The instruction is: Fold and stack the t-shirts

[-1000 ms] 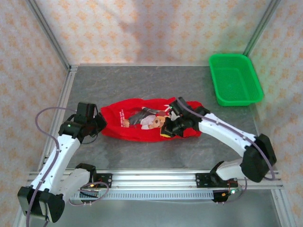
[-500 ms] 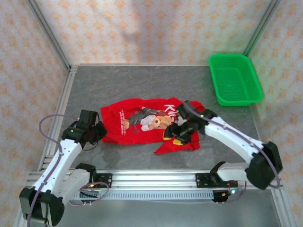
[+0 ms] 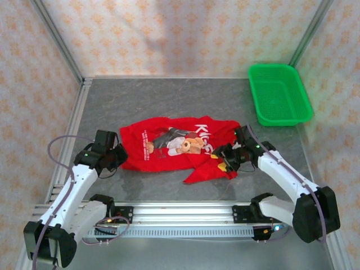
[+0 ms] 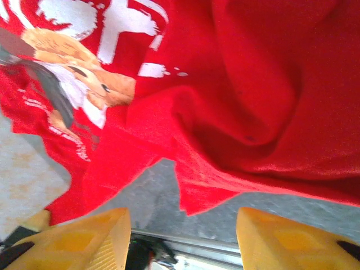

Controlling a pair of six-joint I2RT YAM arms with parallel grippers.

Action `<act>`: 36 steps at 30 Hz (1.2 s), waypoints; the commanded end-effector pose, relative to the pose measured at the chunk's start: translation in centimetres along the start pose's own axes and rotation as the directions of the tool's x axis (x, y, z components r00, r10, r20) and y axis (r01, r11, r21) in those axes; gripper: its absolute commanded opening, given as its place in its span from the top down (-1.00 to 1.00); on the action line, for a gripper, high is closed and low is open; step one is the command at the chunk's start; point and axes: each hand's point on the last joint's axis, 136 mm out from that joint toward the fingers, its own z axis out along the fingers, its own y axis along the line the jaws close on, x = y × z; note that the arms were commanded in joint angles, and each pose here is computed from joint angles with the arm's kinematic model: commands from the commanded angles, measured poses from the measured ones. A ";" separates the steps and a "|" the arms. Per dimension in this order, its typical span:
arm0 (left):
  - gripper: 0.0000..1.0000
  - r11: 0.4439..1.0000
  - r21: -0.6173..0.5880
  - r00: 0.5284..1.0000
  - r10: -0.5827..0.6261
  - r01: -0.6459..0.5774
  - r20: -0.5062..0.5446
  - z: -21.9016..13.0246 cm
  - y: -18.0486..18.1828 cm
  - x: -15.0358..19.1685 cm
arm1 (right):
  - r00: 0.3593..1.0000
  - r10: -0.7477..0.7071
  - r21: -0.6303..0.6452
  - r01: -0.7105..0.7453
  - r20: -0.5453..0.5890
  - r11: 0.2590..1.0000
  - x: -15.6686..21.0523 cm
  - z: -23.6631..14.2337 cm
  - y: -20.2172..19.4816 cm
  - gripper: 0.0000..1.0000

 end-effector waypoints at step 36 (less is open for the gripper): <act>1.00 0.999 0.007 0.999 0.051 -0.051 -0.003 1.5 -0.9 -0.8 | 0.975 0.220 0.031 -0.221 0.034 0.975 -2.3 3.9 -4.6 0.19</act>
